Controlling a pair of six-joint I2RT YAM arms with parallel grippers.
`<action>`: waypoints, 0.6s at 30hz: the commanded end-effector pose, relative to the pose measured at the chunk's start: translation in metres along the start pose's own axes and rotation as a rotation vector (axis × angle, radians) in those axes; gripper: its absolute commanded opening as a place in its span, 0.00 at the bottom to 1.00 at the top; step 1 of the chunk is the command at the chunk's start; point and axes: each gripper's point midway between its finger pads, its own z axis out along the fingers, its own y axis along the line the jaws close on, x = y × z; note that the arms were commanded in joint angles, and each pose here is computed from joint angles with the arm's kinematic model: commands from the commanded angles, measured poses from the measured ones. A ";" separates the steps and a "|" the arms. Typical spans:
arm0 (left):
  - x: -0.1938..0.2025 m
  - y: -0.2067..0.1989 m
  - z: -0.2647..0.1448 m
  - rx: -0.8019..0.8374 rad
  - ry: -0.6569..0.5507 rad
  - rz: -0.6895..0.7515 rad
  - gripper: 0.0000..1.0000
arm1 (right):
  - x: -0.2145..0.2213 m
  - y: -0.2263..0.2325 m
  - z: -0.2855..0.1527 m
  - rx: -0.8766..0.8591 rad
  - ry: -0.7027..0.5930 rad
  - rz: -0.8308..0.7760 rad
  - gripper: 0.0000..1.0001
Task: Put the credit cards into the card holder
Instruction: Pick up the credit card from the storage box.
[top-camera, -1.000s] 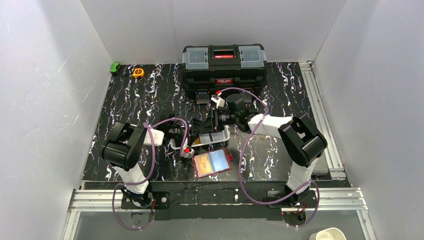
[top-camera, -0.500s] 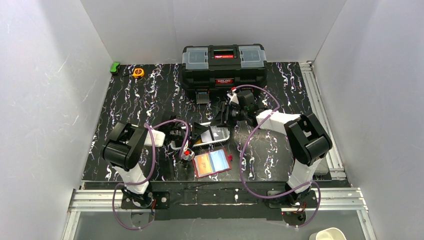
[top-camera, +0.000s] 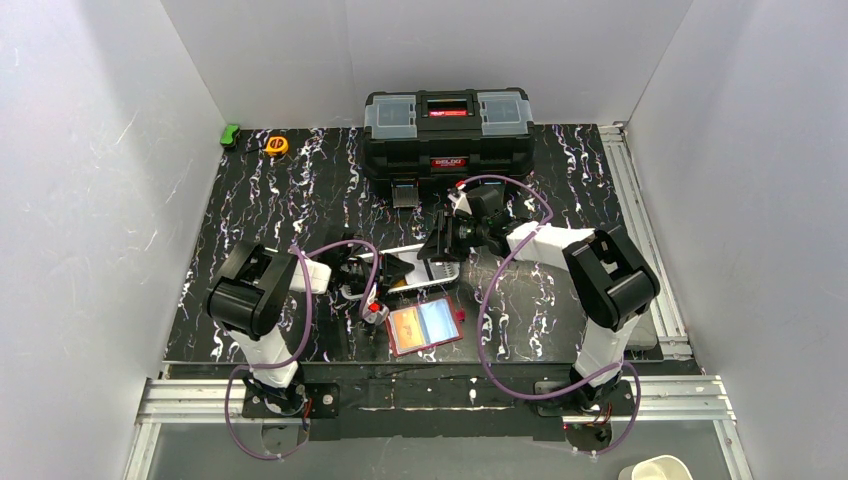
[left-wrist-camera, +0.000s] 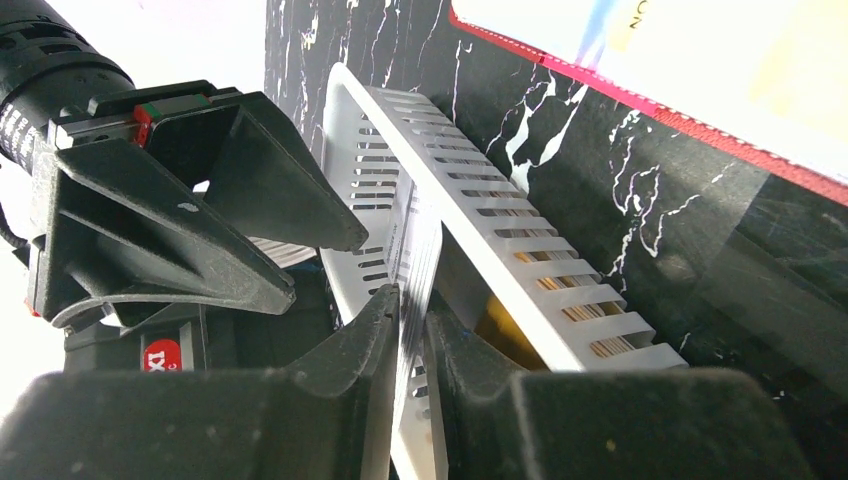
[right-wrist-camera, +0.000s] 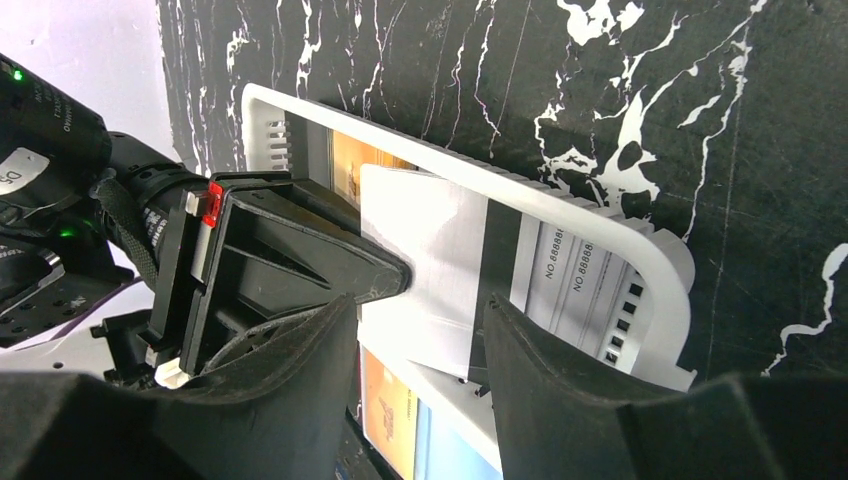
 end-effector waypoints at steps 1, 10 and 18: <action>-0.016 0.025 -0.002 -0.026 -0.031 0.542 0.14 | -0.011 0.008 0.002 -0.012 -0.017 -0.043 0.57; -0.012 0.042 -0.015 -0.048 -0.004 0.567 0.16 | -0.010 0.007 0.006 0.001 -0.005 -0.058 0.58; -0.022 0.058 -0.026 -0.056 -0.011 0.584 0.10 | -0.016 0.015 -0.003 0.007 -0.018 -0.091 0.60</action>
